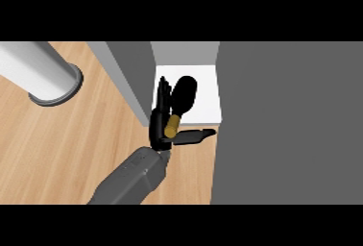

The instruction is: Pick up the wine, place it into the cabinet and close the cabinet

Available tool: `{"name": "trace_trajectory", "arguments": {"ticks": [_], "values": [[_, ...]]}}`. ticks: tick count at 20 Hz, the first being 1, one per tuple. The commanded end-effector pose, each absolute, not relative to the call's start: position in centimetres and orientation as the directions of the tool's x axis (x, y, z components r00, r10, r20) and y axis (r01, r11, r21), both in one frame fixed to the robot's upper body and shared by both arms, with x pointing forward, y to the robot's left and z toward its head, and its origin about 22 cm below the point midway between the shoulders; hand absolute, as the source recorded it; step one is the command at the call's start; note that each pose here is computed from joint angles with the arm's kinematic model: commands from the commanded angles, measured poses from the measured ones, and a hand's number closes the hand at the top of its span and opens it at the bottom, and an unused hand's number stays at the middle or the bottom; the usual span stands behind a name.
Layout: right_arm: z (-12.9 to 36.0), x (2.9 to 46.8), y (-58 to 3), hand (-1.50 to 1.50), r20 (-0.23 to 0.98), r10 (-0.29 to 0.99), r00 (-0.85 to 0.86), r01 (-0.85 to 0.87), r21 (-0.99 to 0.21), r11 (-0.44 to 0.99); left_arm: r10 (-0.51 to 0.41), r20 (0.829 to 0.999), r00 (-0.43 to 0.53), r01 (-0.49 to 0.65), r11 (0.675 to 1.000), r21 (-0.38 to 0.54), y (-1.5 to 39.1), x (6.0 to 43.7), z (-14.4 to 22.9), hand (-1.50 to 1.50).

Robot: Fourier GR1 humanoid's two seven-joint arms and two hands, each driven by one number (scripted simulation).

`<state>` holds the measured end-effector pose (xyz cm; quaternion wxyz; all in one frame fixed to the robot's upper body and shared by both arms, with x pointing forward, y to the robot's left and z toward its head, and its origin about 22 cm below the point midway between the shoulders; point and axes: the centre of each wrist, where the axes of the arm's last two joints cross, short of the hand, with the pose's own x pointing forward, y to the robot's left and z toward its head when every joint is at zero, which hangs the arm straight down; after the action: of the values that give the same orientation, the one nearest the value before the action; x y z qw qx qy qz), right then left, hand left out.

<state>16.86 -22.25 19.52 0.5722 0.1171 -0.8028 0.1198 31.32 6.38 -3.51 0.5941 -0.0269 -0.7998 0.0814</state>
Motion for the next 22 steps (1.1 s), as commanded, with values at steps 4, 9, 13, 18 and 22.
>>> {"name": "trace_trajectory", "arguments": {"ticks": [4,9,13,18,22], "values": [[19.7,14.1,-23.7,-1.5,0.935,-0.06,-0.349,-0.302,-0.052,0.952,0.162,0.93,-0.331,-0.028,0.983,-0.181,4.6,26.8,-1.7,-1.5],[20.6,12.7,-23.0,-1.5,0.93,-0.06,-0.363,-0.299,-0.056,0.953,0.215,0.913,-0.347,-0.018,0.972,-0.236,5.0,24.3,-0.1,-1.5],[21.2,14.7,-23.1,-1.5,0.935,-0.032,-0.354,-0.304,-0.082,0.949,0.173,0.922,-0.346,-0.053,0.978,-0.203,6.8,21.4,-0.5,-1.5],[20.4,14.3,-23.6,-1.5,0.94,-0.05,-0.338,-0.317,-0.064,0.946,0.18,0.917,-0.357,-0.094,0.969,-0.227,4.7,18.2,2.0,-1.5],[20.2,15.0,-23.9,-1.5,0.945,-0.051,-0.322,-0.341,-0.065,0.938,0.246,0.902,-0.354,-0.021,0.962,-0.271,7.3,14.8,2.4,-1.5]]}}
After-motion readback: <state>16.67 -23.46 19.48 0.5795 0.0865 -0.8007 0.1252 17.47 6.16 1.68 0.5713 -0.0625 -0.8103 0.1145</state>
